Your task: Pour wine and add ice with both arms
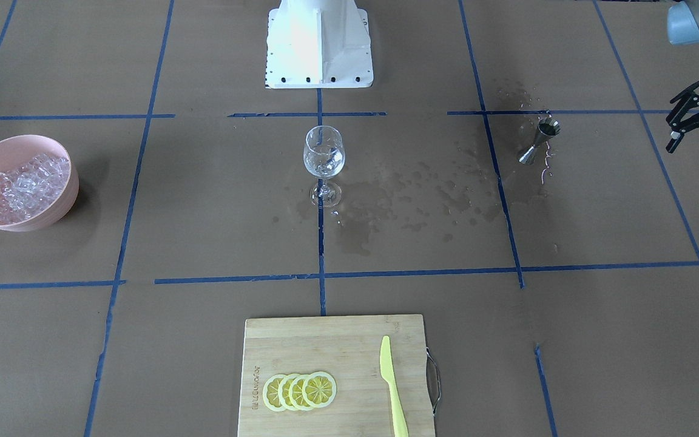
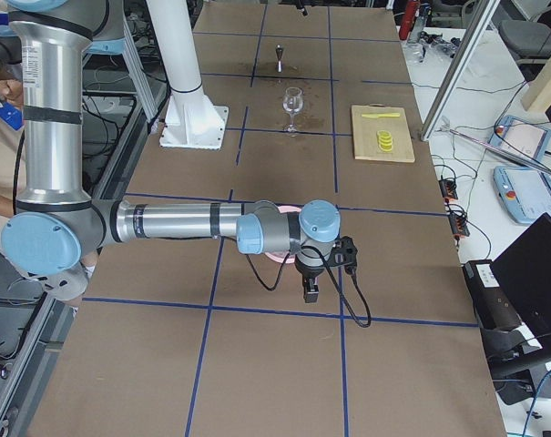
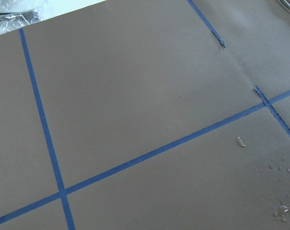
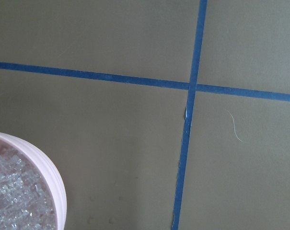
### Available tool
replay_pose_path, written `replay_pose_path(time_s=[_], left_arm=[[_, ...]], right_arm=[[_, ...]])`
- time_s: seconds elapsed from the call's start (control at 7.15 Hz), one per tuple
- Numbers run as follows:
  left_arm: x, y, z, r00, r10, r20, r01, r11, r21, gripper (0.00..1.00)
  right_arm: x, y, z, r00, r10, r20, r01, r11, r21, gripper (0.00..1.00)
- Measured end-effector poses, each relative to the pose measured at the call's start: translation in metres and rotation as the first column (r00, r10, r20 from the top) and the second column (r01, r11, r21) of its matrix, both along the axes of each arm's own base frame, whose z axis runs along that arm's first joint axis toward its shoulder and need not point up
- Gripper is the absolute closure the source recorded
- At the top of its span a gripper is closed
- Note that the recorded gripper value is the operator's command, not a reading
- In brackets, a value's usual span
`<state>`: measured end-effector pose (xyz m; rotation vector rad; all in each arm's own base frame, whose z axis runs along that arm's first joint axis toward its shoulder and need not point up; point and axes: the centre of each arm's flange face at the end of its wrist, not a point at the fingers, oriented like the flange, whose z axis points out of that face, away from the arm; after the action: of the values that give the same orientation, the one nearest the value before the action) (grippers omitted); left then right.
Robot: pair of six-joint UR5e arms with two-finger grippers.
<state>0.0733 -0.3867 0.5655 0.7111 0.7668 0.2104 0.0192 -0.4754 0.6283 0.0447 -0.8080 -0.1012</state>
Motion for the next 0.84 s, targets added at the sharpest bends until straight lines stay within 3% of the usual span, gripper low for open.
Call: replay_pose_path(time_s=[0.28, 0.84], left_arm=[[0.021, 0.049, 0.012, 0.997, -0.069, -0.029, 0.07, 0.996, 0.045, 0.01], [0.087, 0.096, 0.025, 0.977, -0.199, -0.078, 0.198, 0.98, -0.014, 0.01]], right_arm=[[0.0, 0.0, -0.002, 1.0, 0.0, 0.005, 0.0, 1.0, 0.002, 0.0], [-0.001, 0.0, -0.006, 1.0, -0.001, 0.013, 0.001, 1.0, 0.009, 0.0]])
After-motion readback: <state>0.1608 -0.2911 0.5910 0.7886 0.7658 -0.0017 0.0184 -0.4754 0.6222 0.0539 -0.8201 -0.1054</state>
